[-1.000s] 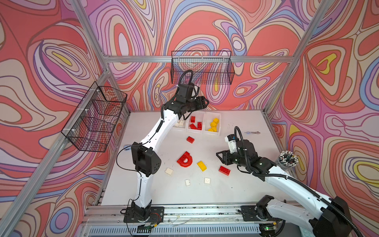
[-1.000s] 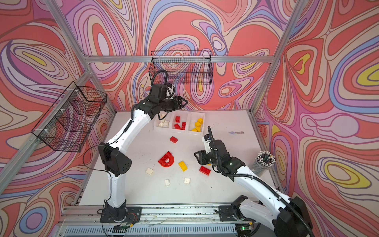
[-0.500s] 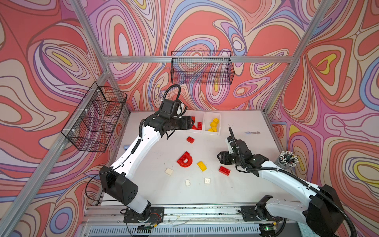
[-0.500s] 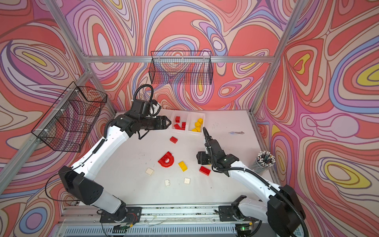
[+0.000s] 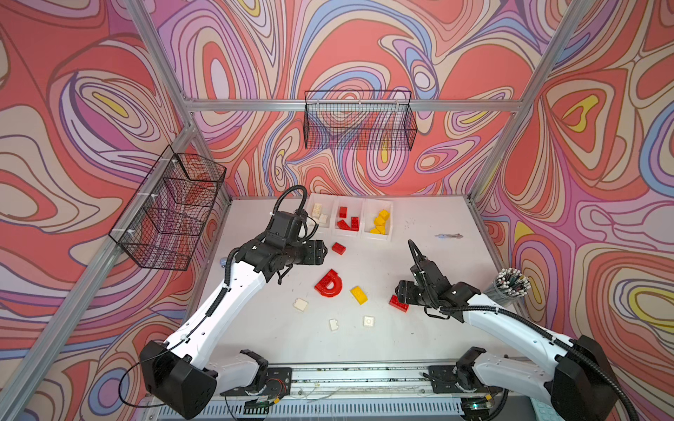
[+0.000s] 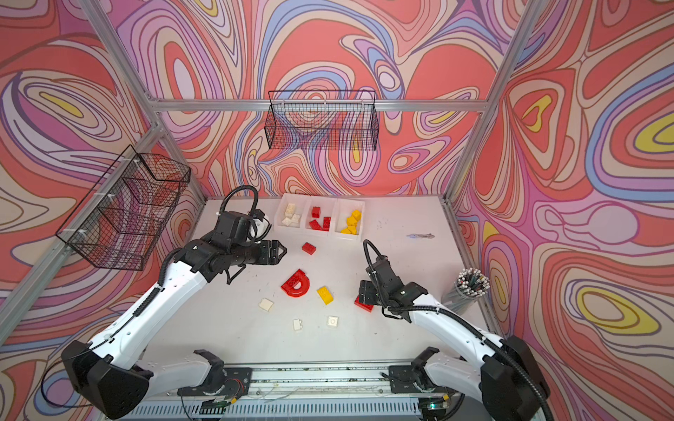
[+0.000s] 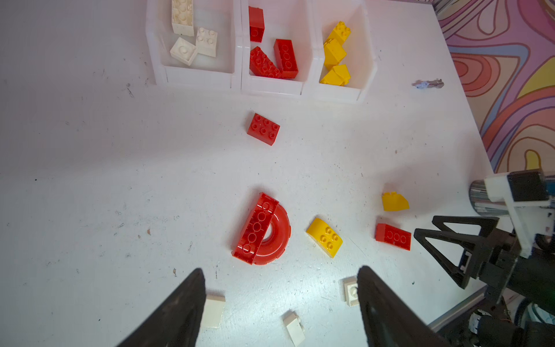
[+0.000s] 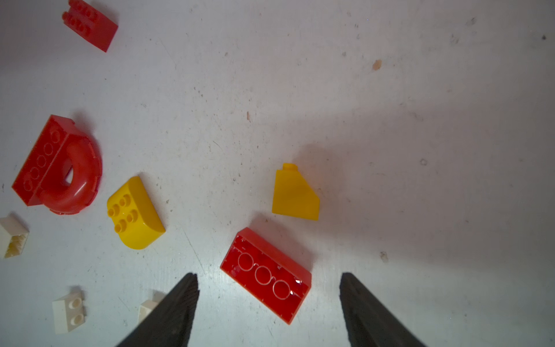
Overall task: Sort the legos into containers by color
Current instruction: Pick up the lego from the center of the table.
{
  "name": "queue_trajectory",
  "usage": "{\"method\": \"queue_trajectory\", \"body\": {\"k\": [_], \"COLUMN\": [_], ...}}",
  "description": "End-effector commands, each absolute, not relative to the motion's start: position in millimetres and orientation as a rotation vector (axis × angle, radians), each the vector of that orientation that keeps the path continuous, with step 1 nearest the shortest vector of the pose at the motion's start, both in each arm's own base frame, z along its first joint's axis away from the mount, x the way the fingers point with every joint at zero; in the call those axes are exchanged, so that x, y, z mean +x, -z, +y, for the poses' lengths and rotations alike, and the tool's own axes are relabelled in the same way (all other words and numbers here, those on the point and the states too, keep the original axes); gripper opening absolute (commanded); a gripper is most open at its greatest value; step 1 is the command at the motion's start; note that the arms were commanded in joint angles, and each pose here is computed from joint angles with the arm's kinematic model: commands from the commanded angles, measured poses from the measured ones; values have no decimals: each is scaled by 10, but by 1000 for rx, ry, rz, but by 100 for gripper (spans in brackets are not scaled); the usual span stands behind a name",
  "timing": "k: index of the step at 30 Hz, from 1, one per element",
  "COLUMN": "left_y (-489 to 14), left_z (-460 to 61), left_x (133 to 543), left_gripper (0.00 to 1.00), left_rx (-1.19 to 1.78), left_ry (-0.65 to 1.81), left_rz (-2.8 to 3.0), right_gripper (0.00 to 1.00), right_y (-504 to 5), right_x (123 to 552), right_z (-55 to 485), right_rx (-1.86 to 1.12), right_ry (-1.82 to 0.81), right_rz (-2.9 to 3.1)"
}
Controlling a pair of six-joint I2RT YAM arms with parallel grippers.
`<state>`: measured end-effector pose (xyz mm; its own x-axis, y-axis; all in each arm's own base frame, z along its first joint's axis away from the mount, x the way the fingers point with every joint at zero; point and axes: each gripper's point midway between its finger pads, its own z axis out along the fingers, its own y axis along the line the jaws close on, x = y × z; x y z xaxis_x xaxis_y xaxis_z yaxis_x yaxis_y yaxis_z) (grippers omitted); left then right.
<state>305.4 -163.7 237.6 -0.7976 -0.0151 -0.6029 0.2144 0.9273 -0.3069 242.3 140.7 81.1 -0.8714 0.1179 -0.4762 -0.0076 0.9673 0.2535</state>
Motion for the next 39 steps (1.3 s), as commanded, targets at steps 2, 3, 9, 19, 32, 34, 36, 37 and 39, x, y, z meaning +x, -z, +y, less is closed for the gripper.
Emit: {"method": "queue_trajectory", "body": {"k": [2,3,9,19,32,34,36,37,39], "left_y": [-2448,-2435,-2418,-2413,-2408,-2412,-2424,-2427,-2424], "left_z": [-1612,-1621,-1617,-1609,-1596,-1592,-1586,-1584,-1585], "left_x": [3100,3097,3085,3087,3089,3090,3091,3094,3089], "left_gripper": [80,80,80,80,79,80,80,80,80], "left_rx": [159,162,165,167,172,173,173,171,172], "left_ry": [469,474,474,463,450,447,444,444,443], "left_rz": [2404,2406,2411,2408,2413,2411,2406,2405,2407], "right_gripper": [78,79,81,80,78,77,77,77,76], "right_y": [-649,-632,-540,-472,-408,-400,-404,-404,-399], "right_x": [2270,2264,2329,2489,2364,2316,2264,2244,2189], "right_z": [1477,1510,1611,1645,1812,1839,1878,1896,1946], "right_rx": [85,71,6,-30,-134,-146,-165,-172,-201], "right_ry": [-384,-399,-418,-355,-469,-469,-458,-451,-424], "right_rz": [2672,2675,2680,2667,2691,2696,2696,2696,2697]}}
